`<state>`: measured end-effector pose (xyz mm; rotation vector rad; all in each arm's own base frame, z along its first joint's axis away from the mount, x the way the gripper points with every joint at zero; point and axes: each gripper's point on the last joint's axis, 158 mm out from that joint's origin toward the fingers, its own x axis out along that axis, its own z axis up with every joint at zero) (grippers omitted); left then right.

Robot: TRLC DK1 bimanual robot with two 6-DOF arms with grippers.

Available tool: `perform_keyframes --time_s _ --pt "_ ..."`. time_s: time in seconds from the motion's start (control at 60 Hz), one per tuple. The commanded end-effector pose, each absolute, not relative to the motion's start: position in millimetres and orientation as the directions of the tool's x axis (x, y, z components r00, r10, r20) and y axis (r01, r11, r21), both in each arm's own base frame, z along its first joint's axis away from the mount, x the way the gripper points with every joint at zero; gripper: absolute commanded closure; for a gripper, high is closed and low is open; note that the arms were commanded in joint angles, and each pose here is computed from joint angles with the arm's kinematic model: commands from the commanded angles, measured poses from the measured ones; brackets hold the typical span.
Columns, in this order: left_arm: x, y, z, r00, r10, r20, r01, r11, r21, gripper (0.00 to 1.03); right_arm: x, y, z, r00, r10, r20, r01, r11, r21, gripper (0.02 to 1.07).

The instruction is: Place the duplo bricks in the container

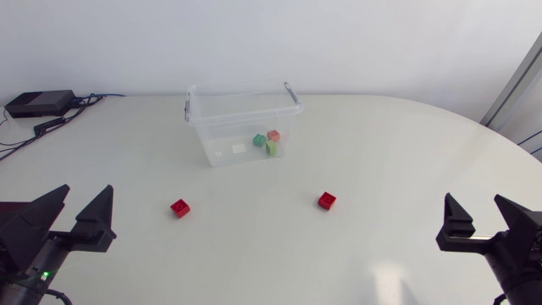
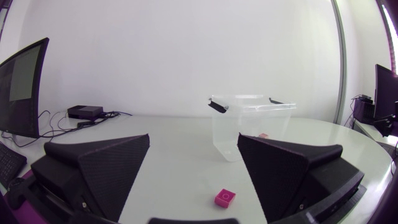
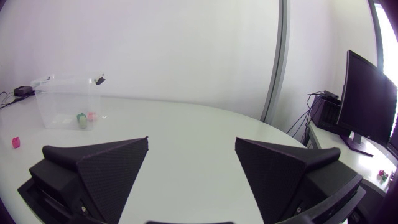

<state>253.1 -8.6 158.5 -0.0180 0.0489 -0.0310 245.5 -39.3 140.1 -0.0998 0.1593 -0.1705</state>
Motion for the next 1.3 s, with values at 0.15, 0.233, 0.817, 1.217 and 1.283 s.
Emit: perform_keyframes --time_s 0.15,0.233,0.817,1.217,1.283 --pt "253.2 -10.8 151.5 0.998 -0.040 -0.056 0.038 0.999 -0.036 0.04 244.7 -37.7 132.4 0.970 -0.170 -0.174 0.156 0.983 -0.096 0.06" --pt "253.2 -10.8 151.5 0.998 -0.040 -0.056 0.038 0.999 -0.036 0.04 244.7 -37.3 132.4 0.970 -0.169 -0.174 0.154 0.983 -0.096 0.06" --pt "241.6 -5.8 249.8 0.999 -0.022 0.048 0.024 0.999 -0.046 0.04 253.1 -23.9 207.7 0.982 -0.109 -0.151 0.096 0.991 -0.090 0.06" --pt "284.9 -12.9 287.3 0.991 -0.041 -0.131 0.035 0.998 -0.046 0.04 303.1 -13.1 239.9 0.935 -0.065 -0.348 0.039 0.996 -0.079 0.06" --pt "297.9 -14.0 283.9 0.980 -0.042 -0.196 0.034 0.998 -0.045 0.04 313.2 -8.8 242.0 0.924 -0.052 -0.378 0.024 0.997 -0.078 0.06"
